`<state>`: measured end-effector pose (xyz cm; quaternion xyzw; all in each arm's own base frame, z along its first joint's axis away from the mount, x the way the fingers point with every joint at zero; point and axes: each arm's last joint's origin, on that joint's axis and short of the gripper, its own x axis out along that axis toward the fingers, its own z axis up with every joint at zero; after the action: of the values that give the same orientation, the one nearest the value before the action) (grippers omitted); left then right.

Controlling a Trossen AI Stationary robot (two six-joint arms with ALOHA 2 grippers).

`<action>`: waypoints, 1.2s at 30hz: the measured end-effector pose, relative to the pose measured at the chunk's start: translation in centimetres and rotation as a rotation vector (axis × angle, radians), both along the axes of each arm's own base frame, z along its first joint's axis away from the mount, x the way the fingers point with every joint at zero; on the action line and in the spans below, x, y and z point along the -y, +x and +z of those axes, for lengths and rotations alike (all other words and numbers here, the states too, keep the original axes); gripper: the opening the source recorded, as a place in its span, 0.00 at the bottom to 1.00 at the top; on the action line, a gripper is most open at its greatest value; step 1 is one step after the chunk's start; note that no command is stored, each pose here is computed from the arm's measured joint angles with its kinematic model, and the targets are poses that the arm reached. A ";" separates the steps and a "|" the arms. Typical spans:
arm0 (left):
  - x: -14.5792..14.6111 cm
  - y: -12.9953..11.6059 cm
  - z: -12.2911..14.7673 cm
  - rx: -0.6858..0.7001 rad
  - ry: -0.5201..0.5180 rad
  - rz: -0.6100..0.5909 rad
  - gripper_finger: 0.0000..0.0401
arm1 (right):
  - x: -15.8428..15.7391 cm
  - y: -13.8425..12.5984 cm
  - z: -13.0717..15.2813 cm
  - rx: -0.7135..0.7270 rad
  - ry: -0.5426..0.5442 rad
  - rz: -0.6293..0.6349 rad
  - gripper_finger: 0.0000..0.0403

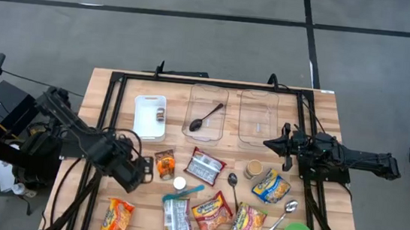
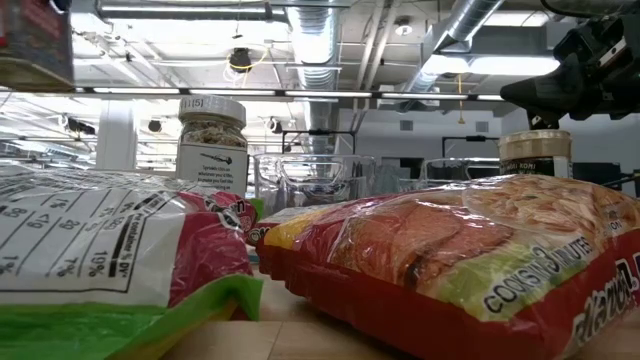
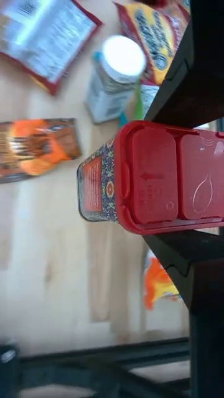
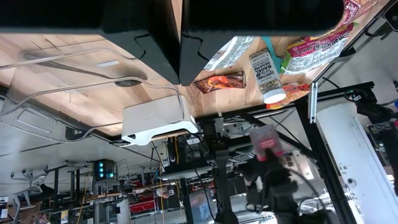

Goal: Pick & Place Food Item
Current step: Put the red seasoning can into the white bin

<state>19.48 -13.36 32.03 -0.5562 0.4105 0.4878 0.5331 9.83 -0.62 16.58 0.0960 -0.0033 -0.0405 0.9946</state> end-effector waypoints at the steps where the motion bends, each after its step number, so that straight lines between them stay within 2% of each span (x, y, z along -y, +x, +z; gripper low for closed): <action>1: -0.4 -0.3 0.3 0.003 0.014 0.007 0.55 | 0.0 0.0 0.0 -0.001 0.000 0.000 0.00; 8: -3.5 -1.2 1.4 -0.020 0.100 0.062 0.54 | 0.0 0.0 0.0 0.000 0.000 0.000 0.00; 17: -8.9 -0.1 2.0 0.005 0.267 0.127 0.56 | 0.0 0.0 0.0 -0.001 0.000 0.000 0.00; 26: -14.7 0.7 2.1 -0.053 0.290 0.183 0.55 | 0.0 0.0 0.0 0.000 0.000 0.000 0.00; 36: -20.4 0.1 2.1 -0.093 0.295 0.195 0.55 | 0.0 0.0 0.0 0.000 0.000 0.000 0.00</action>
<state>19.63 7.00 34.17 -0.4860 0.3028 0.6173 0.5394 9.83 -0.62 16.57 0.0960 -0.0032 -0.0404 0.9946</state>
